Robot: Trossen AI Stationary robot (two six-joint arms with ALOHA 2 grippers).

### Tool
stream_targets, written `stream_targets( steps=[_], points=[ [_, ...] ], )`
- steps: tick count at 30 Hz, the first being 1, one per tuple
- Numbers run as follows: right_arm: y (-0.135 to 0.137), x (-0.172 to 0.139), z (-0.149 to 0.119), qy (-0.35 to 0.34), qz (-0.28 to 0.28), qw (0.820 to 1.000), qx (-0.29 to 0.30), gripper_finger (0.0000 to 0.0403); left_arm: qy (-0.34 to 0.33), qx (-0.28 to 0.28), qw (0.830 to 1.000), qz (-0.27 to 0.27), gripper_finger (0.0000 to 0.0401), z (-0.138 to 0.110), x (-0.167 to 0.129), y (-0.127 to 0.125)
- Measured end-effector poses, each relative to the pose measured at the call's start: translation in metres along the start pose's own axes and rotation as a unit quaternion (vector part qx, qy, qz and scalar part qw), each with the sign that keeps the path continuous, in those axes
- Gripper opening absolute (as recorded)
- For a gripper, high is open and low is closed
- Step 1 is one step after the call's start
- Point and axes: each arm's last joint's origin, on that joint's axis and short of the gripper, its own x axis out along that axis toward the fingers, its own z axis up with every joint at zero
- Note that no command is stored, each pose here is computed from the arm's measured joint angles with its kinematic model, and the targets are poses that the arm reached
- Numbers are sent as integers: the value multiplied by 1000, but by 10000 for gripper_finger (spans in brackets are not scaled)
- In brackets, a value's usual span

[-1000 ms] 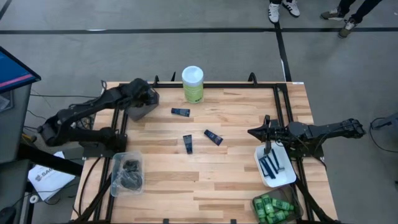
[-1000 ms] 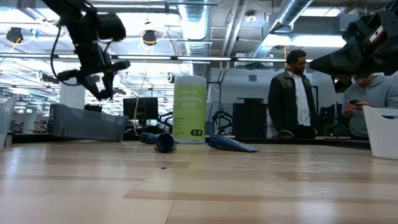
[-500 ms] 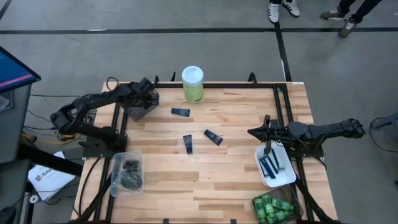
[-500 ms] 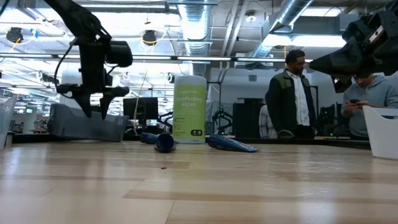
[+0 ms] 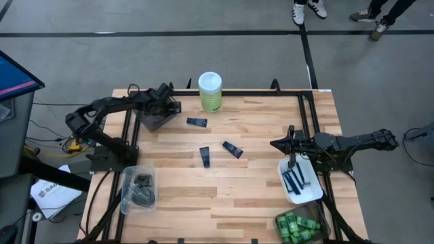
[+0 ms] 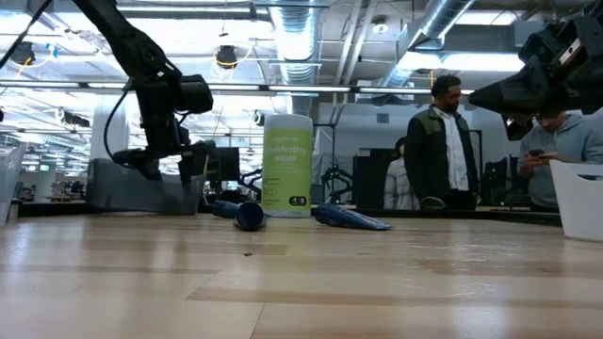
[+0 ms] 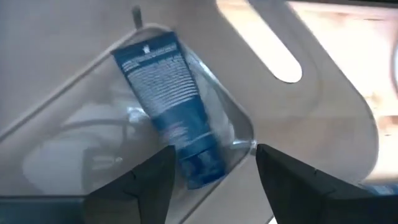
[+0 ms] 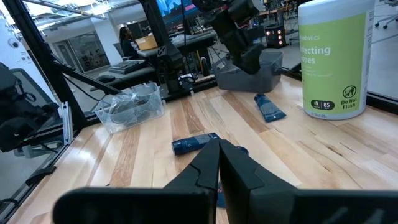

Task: Pick & Place Travel size toiletries
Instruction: Put the black shave cream into the top black bin

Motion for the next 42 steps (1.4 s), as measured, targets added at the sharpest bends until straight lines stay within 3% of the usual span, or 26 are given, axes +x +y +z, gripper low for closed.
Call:
stream_targets(
  steps=[5, 10, 13, 16, 21, 27, 31, 39, 42],
  points=[
    [0, 0, 0, 0, 0, 1000, 0, 5, -20, 30, 999, -36, 211, 6, -18, -2],
    [0, 0, 0, 0, 0, 1000, 0, 5, -80, 68, 987, -123, 209, 13, -66, -10],
    [0, 0, 0, 0, 0, 1000, 0, 5, -132, 147, 962, -189, 208, 5, -94, -23],
    [0, 0, 0, 0, 0, 1000, 0, 5, -144, 232, 935, -225, 208, -12, -103, -40],
    [0, 0, 0, 0, 0, 1000, 0, 5, -109, 393, 880, -243, 236, -41, -91, -65],
    [0, 0, 0, 0, 0, 1000, 0, 5, -96, 508, 828, -216, 310, -59, -83, -89],
    [0, 0, 0, 0, 0, 1000, 0, 5, -91, 525, 829, -170, 337, -46, -72, -102],
    [0, 0, 0, 0, 0, 1000, 0, 5, -33, 566, 805, -175, 325, -20, -38, -121],
    [0, 0, 0, 0, 0, 1000, 0, 5, -8, 562, 807, -183, 325, -15, -23, -123]
  ],
)
